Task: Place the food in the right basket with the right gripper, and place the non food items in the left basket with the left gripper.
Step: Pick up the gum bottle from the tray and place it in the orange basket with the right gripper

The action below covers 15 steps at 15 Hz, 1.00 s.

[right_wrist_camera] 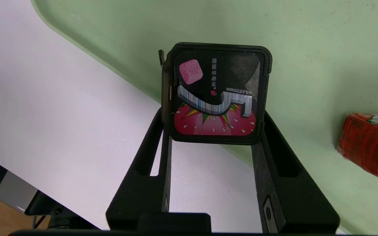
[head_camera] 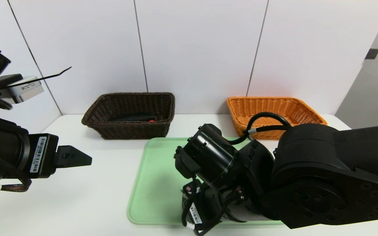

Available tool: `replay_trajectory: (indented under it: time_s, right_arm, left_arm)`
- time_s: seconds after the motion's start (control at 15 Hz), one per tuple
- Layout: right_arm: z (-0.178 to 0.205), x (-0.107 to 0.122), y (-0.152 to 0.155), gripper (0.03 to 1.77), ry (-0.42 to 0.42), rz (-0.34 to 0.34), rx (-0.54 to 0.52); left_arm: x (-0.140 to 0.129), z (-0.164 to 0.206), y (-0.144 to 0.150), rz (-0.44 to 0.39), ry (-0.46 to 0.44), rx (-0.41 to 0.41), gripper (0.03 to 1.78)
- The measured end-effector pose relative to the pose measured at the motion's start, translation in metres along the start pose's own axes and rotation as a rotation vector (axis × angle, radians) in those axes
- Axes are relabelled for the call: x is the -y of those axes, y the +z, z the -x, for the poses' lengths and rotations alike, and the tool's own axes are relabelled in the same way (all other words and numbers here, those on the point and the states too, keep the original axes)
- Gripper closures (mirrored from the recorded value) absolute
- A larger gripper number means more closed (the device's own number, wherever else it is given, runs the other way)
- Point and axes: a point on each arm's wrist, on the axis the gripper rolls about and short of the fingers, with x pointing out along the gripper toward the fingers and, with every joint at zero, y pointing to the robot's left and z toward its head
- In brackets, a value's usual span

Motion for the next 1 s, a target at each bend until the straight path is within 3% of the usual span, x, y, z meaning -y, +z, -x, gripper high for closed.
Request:
replay_trajectory:
  time_s: [0.53,0.73,1.0]
  right_arm:
    - [0.029,0.01,0.025,1.1,-0.048,-0.071,0.255]
    - [0.053,0.034,0.043,1.1,-0.111,-0.151,0.364]
    - [0.089,0.092,0.07,1.1,-0.205,-0.29,0.505]
  left_arm:
    - [0.0,0.0,0.0,0.001,-0.001,0.001,0.12]
    - [0.0,0.0,0.0,0.0,-0.001,0.002,0.12]
    - [0.001,0.0,0.001,0.0,-0.004,0.006,0.12]
